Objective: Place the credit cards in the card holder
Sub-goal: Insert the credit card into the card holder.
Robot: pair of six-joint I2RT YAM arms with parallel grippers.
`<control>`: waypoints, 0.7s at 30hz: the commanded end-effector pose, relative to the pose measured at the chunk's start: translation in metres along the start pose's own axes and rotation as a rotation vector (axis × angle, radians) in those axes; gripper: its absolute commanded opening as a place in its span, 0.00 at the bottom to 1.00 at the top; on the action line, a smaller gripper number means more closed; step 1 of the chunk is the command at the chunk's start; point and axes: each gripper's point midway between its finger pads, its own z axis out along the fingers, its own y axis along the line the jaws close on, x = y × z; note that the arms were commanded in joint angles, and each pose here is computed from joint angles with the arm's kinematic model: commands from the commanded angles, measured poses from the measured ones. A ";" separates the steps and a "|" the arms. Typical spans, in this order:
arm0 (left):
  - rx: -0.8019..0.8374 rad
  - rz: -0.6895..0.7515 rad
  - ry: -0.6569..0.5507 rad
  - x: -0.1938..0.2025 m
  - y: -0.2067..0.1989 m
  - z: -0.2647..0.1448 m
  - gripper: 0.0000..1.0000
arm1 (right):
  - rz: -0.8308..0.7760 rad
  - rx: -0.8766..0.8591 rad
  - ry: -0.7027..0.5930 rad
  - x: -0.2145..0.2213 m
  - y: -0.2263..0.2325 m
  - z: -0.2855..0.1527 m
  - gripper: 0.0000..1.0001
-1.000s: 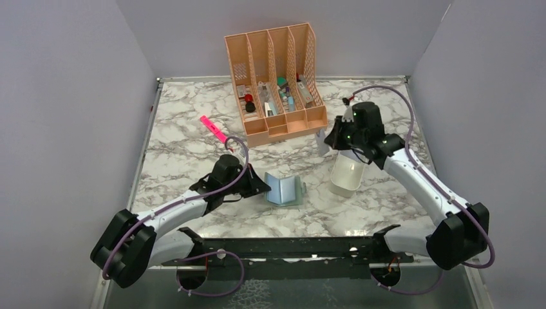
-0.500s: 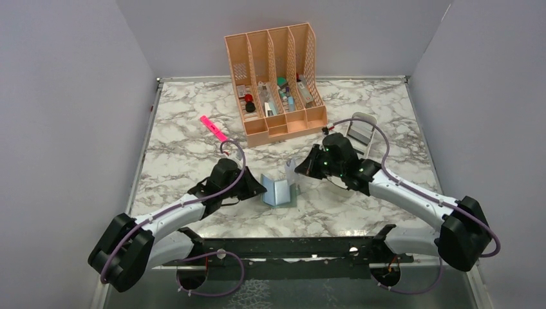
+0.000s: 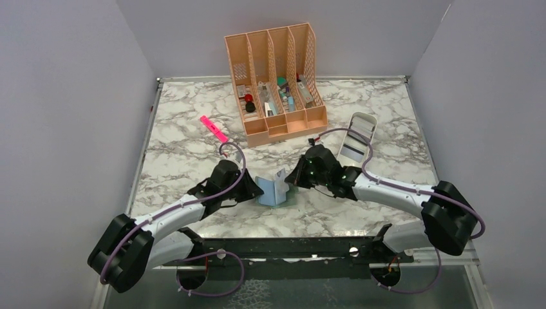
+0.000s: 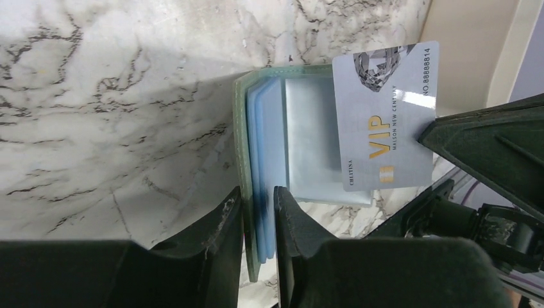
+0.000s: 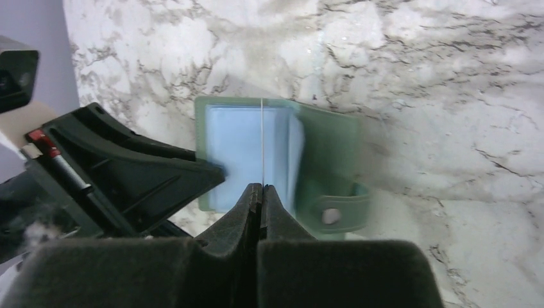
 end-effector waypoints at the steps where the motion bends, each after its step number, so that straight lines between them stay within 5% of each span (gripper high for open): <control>1: -0.068 0.032 -0.025 -0.003 0.016 -0.004 0.27 | -0.024 0.025 -0.053 -0.001 -0.015 0.006 0.01; 11: -0.092 0.042 -0.006 0.005 0.025 -0.006 0.35 | -0.039 -0.012 -0.031 0.020 -0.032 0.013 0.01; 21: -0.084 0.053 -0.012 0.005 0.023 -0.012 0.26 | -0.026 -0.036 -0.059 0.023 -0.038 0.015 0.01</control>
